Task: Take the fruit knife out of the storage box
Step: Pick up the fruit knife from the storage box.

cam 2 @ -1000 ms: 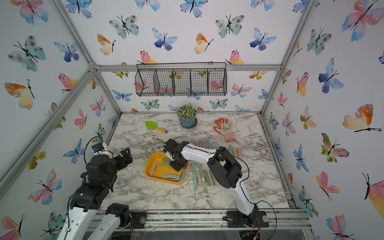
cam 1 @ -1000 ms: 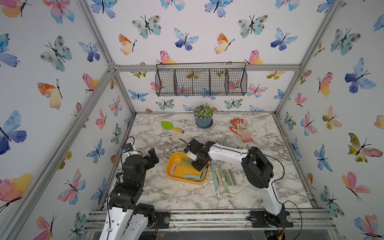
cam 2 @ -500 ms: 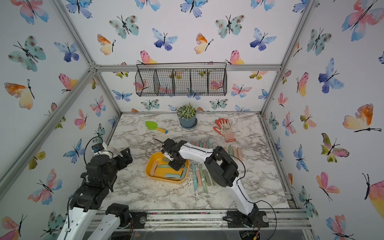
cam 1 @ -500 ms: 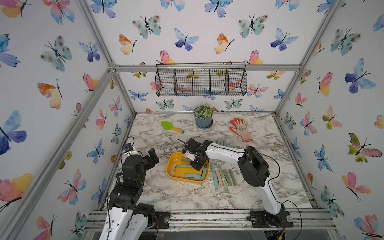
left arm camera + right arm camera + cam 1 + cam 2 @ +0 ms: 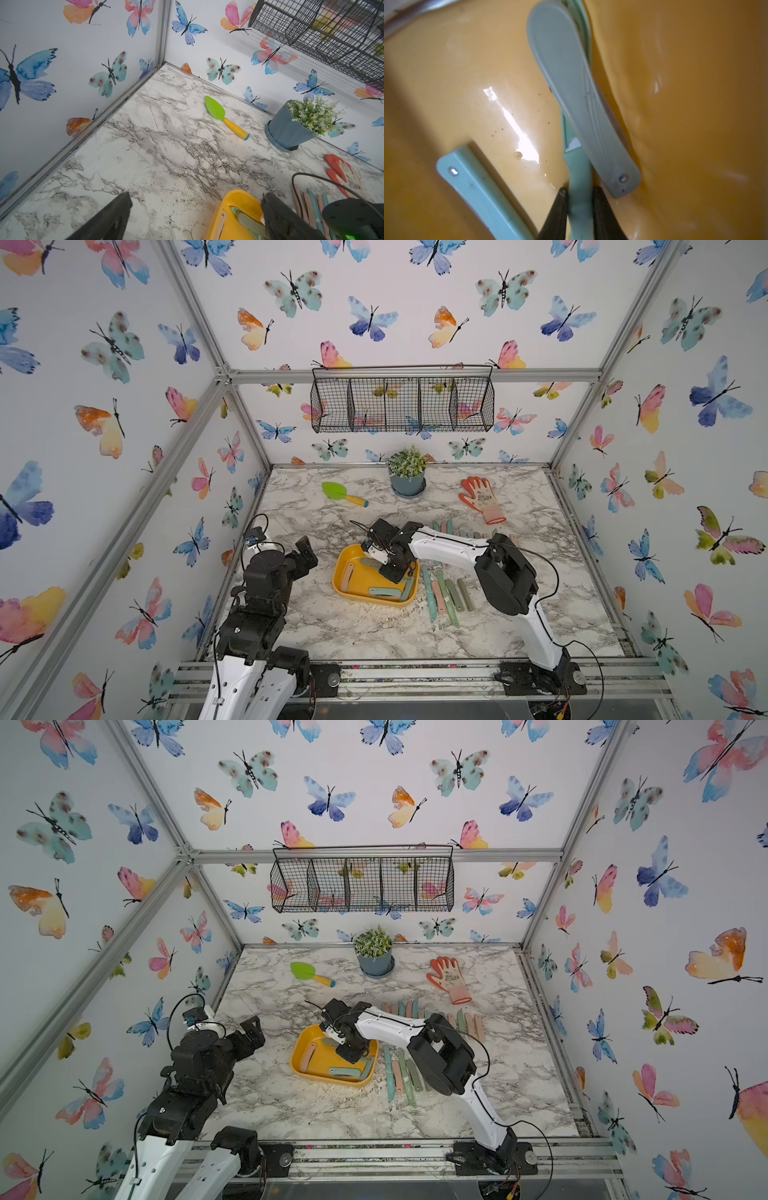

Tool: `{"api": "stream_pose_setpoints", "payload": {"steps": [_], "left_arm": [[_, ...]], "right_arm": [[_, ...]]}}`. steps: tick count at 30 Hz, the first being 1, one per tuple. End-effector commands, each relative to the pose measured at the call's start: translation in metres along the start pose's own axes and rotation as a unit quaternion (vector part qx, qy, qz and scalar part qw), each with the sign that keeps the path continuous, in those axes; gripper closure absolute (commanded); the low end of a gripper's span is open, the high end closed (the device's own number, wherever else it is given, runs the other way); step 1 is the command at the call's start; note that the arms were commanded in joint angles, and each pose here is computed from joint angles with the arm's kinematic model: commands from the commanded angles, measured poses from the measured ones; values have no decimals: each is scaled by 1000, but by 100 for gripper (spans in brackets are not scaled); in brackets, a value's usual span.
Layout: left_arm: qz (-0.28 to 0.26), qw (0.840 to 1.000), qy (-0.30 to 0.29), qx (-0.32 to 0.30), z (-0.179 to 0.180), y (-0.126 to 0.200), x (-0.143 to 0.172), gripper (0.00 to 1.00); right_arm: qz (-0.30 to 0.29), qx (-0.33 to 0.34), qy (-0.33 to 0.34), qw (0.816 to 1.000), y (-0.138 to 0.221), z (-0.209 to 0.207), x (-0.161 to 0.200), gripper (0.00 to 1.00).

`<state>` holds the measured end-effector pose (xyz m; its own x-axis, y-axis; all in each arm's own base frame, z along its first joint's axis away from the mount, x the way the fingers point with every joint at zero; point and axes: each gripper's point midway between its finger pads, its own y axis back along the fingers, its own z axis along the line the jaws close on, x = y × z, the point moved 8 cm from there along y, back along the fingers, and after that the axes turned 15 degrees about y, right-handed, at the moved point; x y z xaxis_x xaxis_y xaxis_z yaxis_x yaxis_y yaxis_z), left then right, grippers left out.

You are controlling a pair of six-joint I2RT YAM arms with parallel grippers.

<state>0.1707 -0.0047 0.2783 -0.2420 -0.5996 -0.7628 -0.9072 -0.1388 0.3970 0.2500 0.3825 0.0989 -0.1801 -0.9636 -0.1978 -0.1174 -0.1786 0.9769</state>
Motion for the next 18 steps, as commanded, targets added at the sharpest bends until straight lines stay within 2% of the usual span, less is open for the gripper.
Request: {"api": "stream_pose_setpoints", "payload": {"steps": [1,10,18], "left_arm": [[-16,1000,7,2,-2,5,-7,1],[-15,1000,6,1,-1,5,-7,2],[-14,1000,6,2,-2,5,-7,2]], "right_arm": [[14,-10,21,1000,4,10,2,79],[-37,-12,49,998,42,18,-13,80],[-28,-6,50,998,65,18,-7,80]]}}
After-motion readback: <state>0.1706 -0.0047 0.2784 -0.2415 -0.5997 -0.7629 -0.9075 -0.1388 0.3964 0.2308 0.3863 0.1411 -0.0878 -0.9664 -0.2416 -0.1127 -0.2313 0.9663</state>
